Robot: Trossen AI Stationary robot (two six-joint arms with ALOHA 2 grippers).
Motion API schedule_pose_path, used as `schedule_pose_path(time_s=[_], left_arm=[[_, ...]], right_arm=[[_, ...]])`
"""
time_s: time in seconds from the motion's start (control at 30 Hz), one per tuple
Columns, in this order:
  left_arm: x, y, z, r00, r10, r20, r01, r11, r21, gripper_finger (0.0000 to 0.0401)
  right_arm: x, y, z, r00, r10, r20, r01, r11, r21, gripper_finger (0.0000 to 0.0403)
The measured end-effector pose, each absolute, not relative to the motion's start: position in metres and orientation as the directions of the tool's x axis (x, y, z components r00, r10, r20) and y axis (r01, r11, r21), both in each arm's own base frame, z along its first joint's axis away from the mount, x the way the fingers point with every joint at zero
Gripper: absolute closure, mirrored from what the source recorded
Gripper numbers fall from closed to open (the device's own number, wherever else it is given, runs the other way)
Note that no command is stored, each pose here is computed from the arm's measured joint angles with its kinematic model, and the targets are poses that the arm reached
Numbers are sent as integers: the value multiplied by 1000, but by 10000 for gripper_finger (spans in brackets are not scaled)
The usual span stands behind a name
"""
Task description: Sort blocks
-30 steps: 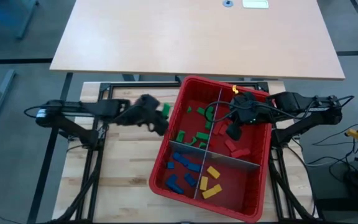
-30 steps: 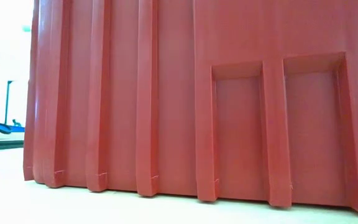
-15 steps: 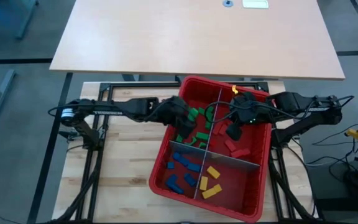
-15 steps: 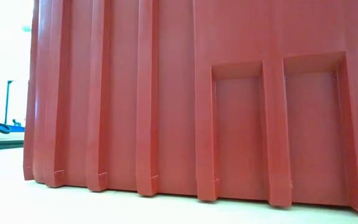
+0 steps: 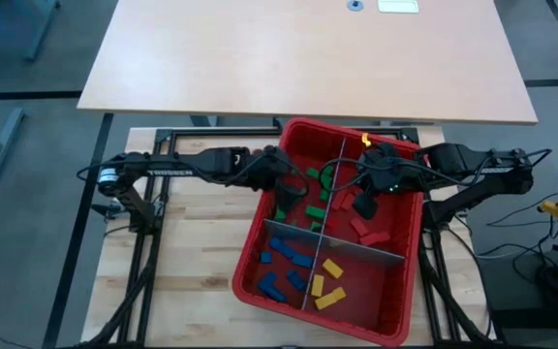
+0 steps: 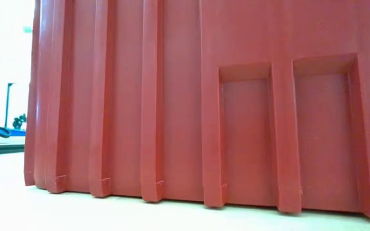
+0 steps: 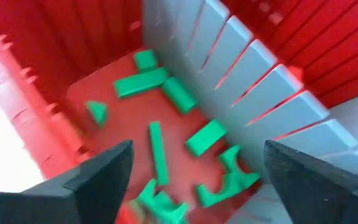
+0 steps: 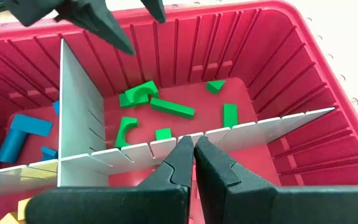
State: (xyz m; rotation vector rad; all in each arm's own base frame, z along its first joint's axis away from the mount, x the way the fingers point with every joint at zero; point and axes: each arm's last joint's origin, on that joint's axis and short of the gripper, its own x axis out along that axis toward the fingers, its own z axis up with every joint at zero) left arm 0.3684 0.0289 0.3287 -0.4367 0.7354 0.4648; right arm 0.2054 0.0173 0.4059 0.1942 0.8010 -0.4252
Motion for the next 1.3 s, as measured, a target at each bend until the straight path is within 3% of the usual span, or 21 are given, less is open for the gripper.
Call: schedule_pose_path(time_s=[0.17, 0.37, 0.43, 0.63, 0.87, 1.1, 1.3], left_arm=[[363, 35, 323, 590, 264, -763, -551, 823, -141, 163], [363, 38, 322, 585, 268, -765, -460, 887, -42, 354], [363, 38, 322, 585, 268, -766, -430, 903, -13, 387], [365, 37, 319, 593, 198, -780, -244, 968, 60, 400], [375, 42, 292, 513, 117, -851, -179, 984, 27, 401], [366, 48, 276, 337, 239, -911, -329, 936, 124, 401], [336, 47, 277, 116, 253, -960, -321, 925, 205, 401]], right_arm=[[205, 17, 406, 618, -295, -729, 440, 898, 9, 403], [205, 17, 406, 618, -295, -729, 440, 898, 10, 403], [205, 17, 406, 618, -295, -729, 440, 898, 10, 403], [205, 17, 406, 618, -295, -729, 440, 898, 10, 403], [205, 17, 406, 618, -295, -729, 444, 896, 14, 403], [205, 17, 406, 619, -294, -728, 447, 894, 18, 403], [205, 17, 406, 619, -300, -726, 446, 895, 10, 403]])
